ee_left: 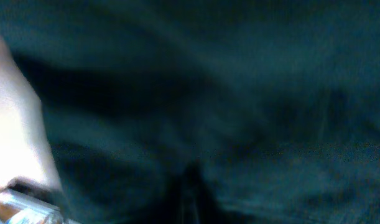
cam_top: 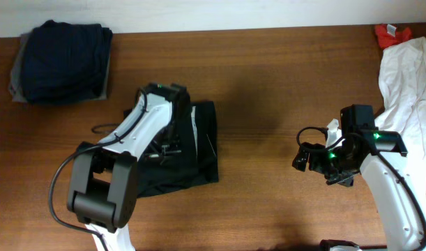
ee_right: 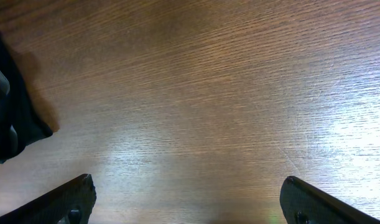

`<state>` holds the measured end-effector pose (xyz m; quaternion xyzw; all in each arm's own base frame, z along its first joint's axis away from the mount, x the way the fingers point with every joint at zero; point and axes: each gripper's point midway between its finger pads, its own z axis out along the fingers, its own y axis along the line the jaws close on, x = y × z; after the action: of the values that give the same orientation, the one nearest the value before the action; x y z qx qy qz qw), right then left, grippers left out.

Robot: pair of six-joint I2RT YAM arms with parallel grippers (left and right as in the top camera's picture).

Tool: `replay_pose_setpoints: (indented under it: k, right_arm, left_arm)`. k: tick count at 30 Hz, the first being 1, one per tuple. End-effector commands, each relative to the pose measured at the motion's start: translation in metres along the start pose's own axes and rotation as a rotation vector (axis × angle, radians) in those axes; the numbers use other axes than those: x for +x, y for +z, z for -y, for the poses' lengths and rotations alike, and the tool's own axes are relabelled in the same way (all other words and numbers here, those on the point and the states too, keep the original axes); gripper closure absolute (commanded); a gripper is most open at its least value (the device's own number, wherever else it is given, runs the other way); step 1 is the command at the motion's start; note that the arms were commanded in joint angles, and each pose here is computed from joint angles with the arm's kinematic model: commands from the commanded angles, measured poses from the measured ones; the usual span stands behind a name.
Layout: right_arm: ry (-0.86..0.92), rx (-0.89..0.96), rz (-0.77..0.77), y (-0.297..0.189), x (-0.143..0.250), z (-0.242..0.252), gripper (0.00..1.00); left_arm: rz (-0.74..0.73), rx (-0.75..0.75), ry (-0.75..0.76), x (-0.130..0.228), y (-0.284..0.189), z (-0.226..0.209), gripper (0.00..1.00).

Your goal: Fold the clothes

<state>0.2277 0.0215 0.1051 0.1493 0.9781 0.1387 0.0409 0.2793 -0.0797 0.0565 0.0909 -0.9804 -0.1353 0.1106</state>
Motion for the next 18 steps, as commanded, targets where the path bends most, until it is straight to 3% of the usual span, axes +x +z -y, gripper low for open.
replay_pose_setpoints:
  k: [1, 9, 14, 18]
  right_arm:
    - [-0.002, -0.007, 0.010, -0.003, -0.003, -0.001, 0.02]
    - [-0.002, -0.007, 0.010, -0.003, -0.003, -0.001, 0.02]
    - [-0.002, -0.007, 0.010, -0.003, -0.003, -0.001, 0.02]
    - [-0.002, -0.007, 0.010, -0.003, -0.003, -0.001, 0.01]
  left_arm:
    - [-0.133, 0.191, 0.076, 0.031, 0.040, 0.036, 0.99]
    - [-0.148, 0.355, 0.174, 0.062, 0.070, 0.089, 1.00]
    - [-0.107, 0.367, 0.199, 0.061, 0.034, 0.091, 0.99]
    - [-0.003, 0.335, 0.196, 0.060, -0.017, 0.066, 0.99]
